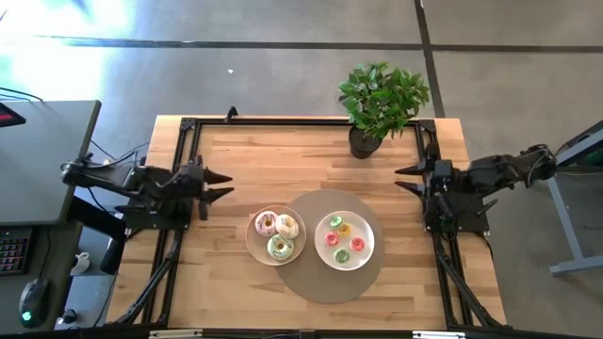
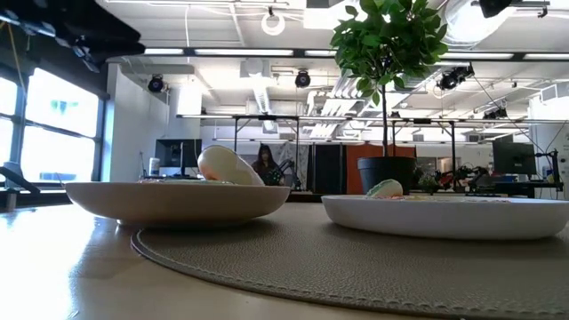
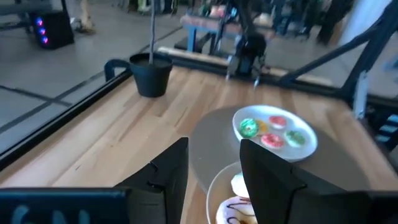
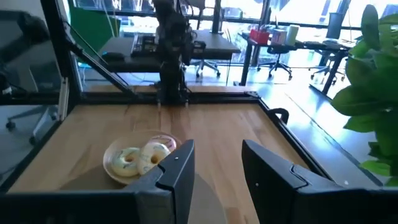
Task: Pick & Place donuts
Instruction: Return to Home Position
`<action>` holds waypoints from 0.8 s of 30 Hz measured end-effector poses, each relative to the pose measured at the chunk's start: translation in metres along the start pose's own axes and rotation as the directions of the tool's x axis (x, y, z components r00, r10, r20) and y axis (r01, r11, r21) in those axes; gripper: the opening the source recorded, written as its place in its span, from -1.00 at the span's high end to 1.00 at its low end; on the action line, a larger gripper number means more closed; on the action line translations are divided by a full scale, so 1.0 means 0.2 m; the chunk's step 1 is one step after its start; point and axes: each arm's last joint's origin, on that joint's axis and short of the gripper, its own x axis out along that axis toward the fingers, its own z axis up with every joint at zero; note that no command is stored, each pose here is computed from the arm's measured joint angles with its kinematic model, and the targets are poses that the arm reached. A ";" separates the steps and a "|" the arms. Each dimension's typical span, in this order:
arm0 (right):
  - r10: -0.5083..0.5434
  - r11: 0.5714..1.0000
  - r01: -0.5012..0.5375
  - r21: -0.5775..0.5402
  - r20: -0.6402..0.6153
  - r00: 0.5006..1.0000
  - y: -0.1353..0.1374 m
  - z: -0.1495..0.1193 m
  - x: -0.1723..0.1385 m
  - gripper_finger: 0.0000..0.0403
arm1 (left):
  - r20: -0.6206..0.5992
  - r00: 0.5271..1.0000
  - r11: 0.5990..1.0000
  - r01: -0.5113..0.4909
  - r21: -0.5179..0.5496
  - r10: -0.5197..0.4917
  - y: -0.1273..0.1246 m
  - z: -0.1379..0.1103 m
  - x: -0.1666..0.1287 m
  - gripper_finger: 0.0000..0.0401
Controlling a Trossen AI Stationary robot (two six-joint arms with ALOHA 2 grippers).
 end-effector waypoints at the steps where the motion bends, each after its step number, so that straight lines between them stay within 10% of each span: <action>1: 0.001 1.000 -0.001 0.004 0.004 1.000 0.00 0.00 0.00 0.35 | 0.019 1.000 1.000 0.008 -0.010 -0.008 0.01 -0.02 -0.02 0.29; 24: 0.070 0.996 -0.082 0.035 0.271 0.960 0.04 -0.50 0.09 0.35 | 0.125 0.990 0.997 0.070 -0.010 -0.069 0.06 -0.27 0.00 0.29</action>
